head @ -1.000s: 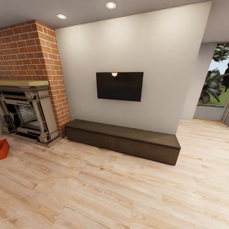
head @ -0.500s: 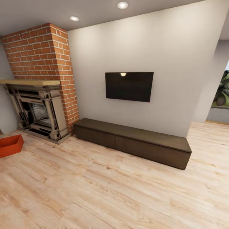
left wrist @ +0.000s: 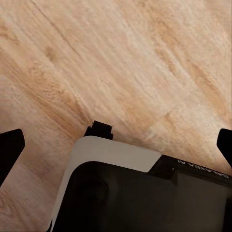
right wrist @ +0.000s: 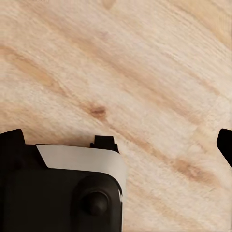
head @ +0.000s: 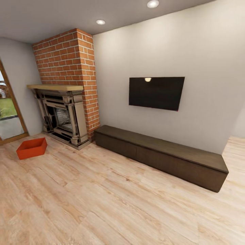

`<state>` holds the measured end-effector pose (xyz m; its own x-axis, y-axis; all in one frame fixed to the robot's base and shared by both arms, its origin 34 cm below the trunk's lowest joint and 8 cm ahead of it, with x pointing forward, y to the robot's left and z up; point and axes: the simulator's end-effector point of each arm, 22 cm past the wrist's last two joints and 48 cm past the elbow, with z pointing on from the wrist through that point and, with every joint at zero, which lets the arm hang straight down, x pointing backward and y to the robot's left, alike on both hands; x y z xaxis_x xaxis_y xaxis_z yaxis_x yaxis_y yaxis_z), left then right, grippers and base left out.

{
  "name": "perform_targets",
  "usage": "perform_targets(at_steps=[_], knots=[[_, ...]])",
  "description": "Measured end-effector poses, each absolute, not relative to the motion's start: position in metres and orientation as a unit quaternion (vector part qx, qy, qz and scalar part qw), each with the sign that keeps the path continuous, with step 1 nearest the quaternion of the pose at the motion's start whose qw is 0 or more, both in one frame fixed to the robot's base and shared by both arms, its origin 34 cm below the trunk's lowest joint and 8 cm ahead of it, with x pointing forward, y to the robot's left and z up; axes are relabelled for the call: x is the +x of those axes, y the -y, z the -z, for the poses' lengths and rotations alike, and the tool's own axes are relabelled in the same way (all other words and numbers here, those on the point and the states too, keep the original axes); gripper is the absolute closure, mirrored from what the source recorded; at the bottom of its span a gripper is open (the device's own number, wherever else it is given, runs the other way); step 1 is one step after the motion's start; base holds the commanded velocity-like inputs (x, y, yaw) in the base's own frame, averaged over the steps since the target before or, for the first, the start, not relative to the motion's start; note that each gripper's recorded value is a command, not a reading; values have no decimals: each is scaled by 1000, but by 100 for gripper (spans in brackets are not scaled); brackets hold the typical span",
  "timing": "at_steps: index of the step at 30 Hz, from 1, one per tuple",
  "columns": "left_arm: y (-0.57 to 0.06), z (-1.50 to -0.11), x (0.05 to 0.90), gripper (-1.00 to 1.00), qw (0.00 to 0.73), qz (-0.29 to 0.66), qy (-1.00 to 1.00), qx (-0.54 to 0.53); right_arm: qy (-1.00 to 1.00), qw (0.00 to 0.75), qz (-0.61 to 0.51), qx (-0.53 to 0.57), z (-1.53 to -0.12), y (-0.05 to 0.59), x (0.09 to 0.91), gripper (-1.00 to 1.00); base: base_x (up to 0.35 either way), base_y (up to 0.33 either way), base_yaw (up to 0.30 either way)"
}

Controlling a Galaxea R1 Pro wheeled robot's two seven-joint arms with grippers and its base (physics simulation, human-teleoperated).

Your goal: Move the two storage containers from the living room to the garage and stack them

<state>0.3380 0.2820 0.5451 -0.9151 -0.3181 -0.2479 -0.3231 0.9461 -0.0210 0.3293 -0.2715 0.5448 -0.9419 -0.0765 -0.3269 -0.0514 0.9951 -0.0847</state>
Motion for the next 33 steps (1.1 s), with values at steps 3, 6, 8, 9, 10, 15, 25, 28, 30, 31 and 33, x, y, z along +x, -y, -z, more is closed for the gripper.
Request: perform_targets(at_steps=[3,6,8,9,10,15,25,28,30,31,33], knots=[[-282,-545,338,-100,125,-10,-978,-164,-985,167,38,-33,-545,271,329,-100,52,0,300],[-282,-545,338,-100,125,-10,-978,-164,-985,167,38,-33,-545,271,329,-100,222,0,300],[-282,-545,338,-100,125,-10,-978,-164,-985,167,38,-33,-545,271,329,-100,290,0,300],[-282,-545,338,-100,125,-10,-979,-164,-985,167,38,-33,-545,271,329,-100,305,0,300],[-282,-545,337,-100,124,-10,-979,-164,-985,166,38,-33,-545,271,329,-100,311,0,300],[-282,-545,337,-100,124,-10,-979,-164,-985,166,40,-34,-545,272,329,-100,318,0,300],[-282,-545,337,-100,124,-10,-978,-165,-985,165,40,-34,-545,272,328,-100,307,0,300],[-282,-545,337,-100,124,-10,-979,-164,-985,164,40,-34,-545,272,328,-100,192,0,300],[-282,-545,338,-100,125,-10,-978,-164,-985,165,40,-35,-545,270,328,-100,46,0,300],[-282,-545,338,-100,125,-10,-978,-164,-985,164,40,-37,-544,269,328,-100,16,0,300],[-282,-545,338,-100,125,-10,-978,-164,-984,165,40,-47,-544,268,328,-100,8,0,300]])
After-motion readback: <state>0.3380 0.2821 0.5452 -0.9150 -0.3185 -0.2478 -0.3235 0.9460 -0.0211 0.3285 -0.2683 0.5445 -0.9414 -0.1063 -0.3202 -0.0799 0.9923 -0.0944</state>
